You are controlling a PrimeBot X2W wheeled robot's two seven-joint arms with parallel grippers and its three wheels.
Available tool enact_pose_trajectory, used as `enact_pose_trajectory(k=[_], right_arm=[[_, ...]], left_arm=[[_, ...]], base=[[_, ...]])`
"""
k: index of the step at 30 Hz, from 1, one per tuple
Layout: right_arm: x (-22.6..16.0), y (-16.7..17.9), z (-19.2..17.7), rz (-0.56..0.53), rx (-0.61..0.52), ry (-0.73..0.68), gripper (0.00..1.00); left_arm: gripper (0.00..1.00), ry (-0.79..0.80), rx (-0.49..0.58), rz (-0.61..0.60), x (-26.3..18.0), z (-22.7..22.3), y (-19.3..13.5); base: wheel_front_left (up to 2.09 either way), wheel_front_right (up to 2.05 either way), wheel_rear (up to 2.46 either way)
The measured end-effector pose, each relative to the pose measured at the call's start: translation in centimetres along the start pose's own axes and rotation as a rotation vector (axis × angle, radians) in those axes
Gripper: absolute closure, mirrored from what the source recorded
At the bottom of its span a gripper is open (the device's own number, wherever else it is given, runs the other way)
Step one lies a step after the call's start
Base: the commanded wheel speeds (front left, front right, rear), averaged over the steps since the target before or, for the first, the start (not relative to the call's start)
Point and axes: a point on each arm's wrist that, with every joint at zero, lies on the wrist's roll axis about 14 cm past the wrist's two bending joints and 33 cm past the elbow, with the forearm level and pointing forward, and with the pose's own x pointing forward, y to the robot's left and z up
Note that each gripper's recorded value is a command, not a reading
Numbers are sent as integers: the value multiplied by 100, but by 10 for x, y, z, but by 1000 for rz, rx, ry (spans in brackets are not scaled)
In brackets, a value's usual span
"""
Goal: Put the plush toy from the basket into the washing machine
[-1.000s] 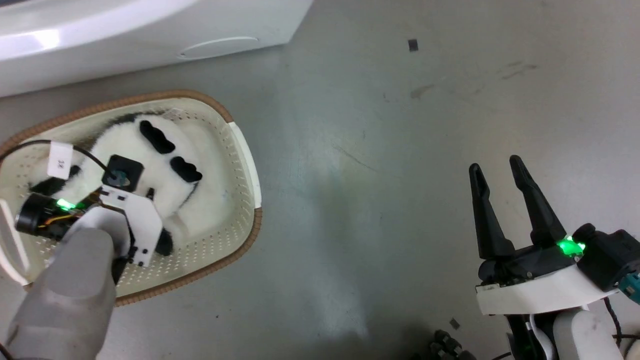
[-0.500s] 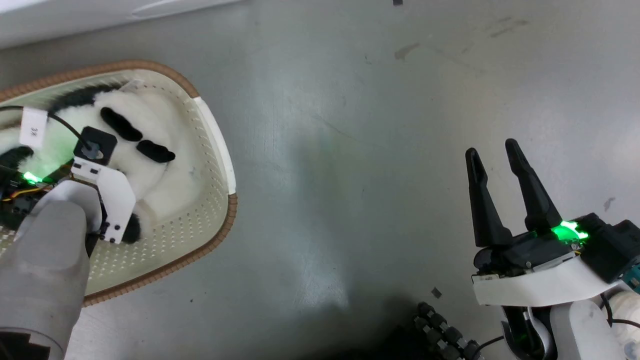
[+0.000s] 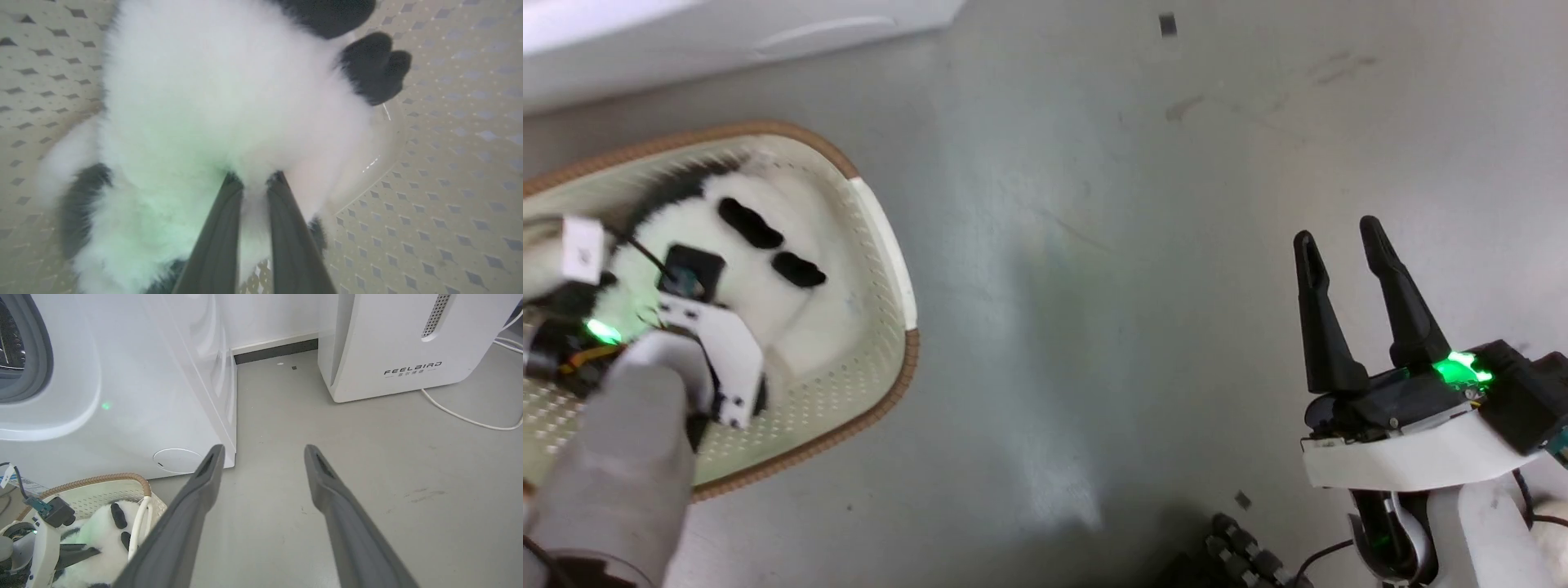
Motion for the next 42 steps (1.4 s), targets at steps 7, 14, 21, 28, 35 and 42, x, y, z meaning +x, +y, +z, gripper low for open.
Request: enact_pose_trajectory(k=[7,14,21,28,35,42], right_arm=[[-9,6,31,22,-16,-78,0],[-26,17,57,53,-26,-149,0],[-43,32,81,99,-25,-218,0],[-60,47,98,148,-6,-271,0],[-79,65,108,206,11,-305,0],[-89,73,116,233,16,-333,0]], left_arm=[[100,-137,-61,12,-45,18,-12],[100,-270,-117,41,-98,35,-18],[100,-487,-164,99,-160,68,-18],[100,-629,-178,171,-220,63,-20],[100,-782,-155,259,-279,67,-22],[100,-929,-106,336,-327,84,-17]], base=[[0,0,0],[0,0,0],[0,0,0],[0,0,0],[0,0,0],[0,0,0]])
